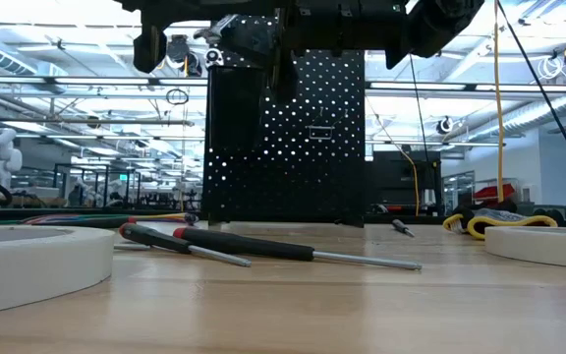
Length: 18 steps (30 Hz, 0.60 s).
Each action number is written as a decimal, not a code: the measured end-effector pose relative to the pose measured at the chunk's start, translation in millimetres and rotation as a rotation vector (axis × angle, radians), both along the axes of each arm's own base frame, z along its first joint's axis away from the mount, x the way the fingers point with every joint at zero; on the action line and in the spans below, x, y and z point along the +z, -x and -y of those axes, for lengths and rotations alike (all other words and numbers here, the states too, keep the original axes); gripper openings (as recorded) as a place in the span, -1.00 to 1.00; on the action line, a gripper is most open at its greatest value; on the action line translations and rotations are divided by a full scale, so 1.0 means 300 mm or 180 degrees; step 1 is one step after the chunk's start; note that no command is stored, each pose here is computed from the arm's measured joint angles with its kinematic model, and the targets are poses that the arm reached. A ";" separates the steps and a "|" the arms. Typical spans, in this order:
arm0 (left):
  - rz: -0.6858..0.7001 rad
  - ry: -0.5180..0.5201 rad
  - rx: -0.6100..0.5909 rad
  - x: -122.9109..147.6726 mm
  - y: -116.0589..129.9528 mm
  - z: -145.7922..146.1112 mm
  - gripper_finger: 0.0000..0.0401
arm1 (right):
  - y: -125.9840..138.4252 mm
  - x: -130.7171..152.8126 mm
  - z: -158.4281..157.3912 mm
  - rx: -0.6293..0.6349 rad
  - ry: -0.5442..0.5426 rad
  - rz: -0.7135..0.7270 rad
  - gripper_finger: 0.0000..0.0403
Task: Hang tools onto peg board
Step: Put the wrench into the peg board
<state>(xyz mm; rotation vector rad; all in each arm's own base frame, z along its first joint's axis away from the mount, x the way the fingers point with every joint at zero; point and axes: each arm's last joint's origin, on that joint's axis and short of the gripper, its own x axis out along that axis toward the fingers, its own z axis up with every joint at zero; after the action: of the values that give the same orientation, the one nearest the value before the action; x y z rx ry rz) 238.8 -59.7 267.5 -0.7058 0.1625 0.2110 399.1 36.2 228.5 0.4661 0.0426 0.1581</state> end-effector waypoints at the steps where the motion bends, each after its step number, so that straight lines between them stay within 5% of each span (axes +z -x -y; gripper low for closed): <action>1: -0.0002 0.0006 -0.0025 0.000 0.000 0.001 -1.00 | 0.000 0.000 0.000 0.0000 0.0000 0.0001 -0.36; 9: -0.0024 -0.0038 -0.0217 0.001 0.002 0.006 -1.00 | 0.001 -0.006 -0.002 0.0050 0.0004 -0.0067 -0.93; 18: -0.0076 -0.0019 -0.0268 -0.004 0.004 0.007 -1.00 | 0.002 -0.009 -0.005 0.0170 -0.0005 -0.0092 -0.97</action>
<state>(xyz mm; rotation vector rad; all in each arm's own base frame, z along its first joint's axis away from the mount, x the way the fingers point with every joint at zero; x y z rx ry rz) 237.6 -61.8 266.3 -0.6891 0.2140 0.1394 398.6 37.7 225.9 0.4689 0.0833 0.2037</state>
